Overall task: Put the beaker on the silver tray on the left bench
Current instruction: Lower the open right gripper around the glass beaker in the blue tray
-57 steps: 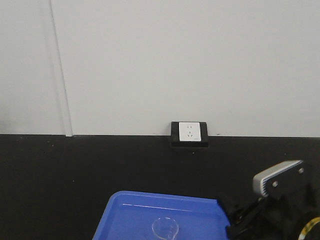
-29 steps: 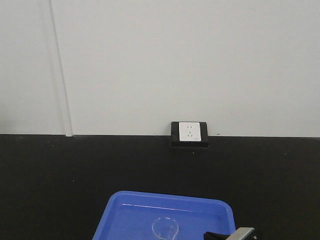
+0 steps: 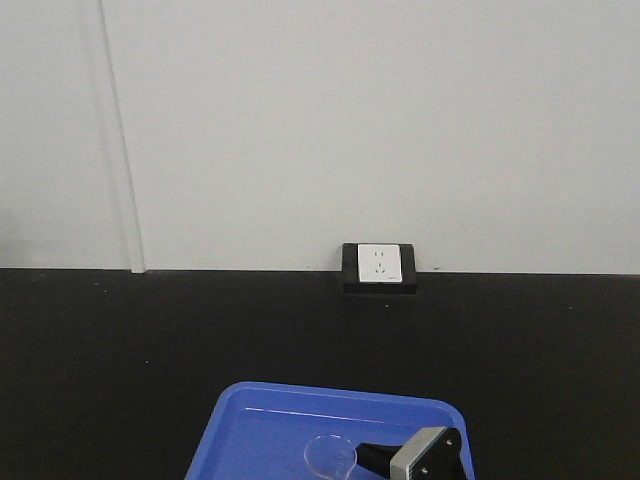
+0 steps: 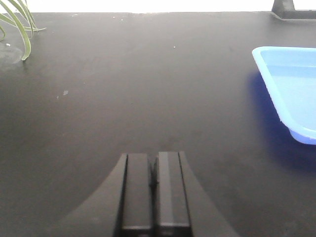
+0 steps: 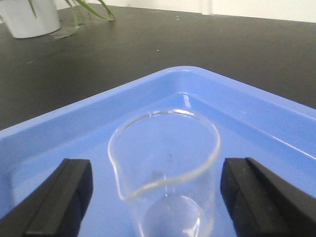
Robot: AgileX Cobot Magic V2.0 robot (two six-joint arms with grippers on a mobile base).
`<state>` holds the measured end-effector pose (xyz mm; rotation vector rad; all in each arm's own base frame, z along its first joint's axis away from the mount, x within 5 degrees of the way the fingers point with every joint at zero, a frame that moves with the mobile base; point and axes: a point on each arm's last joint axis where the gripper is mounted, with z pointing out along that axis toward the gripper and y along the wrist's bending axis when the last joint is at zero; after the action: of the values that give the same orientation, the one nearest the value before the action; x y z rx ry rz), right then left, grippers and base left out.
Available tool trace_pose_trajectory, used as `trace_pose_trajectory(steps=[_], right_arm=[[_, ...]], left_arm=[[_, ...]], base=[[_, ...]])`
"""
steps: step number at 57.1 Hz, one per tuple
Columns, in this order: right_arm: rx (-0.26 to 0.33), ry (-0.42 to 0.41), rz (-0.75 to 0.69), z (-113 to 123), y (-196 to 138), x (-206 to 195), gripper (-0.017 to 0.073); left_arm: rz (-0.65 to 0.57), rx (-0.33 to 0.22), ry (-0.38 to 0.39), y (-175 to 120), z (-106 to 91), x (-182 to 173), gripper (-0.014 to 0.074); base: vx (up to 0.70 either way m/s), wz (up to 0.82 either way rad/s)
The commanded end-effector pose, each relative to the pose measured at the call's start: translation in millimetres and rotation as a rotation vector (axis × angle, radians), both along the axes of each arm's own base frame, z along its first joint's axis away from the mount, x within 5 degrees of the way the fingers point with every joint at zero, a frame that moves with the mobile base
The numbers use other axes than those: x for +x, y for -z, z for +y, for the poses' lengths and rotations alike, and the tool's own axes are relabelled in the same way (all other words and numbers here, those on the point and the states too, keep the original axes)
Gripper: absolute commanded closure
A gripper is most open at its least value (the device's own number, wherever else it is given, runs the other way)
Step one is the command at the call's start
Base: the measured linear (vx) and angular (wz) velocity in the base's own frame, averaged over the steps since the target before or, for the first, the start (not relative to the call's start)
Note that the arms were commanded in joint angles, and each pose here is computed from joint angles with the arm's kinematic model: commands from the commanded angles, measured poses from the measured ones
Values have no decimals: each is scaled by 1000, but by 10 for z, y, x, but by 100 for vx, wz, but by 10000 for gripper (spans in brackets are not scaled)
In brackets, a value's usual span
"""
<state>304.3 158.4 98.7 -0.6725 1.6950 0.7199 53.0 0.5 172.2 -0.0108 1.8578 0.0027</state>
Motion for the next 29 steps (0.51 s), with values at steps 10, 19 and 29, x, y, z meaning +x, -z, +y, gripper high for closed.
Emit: trace_pose_trajectory(steps=[10,19,29], right_arm=[[114,-38,-81,137,-210,282,-13],[118,-30,-61,181,-193,416,-13],[108,-24,-53,191,-150,459,12]], left_arm=[[-65,-7,5,17,-4,15,592],[-65,-7,5,17,-4,15,592],[-65,-7,5,17,-4,15,592]], base=[[0,0],[0,0],[0,0]])
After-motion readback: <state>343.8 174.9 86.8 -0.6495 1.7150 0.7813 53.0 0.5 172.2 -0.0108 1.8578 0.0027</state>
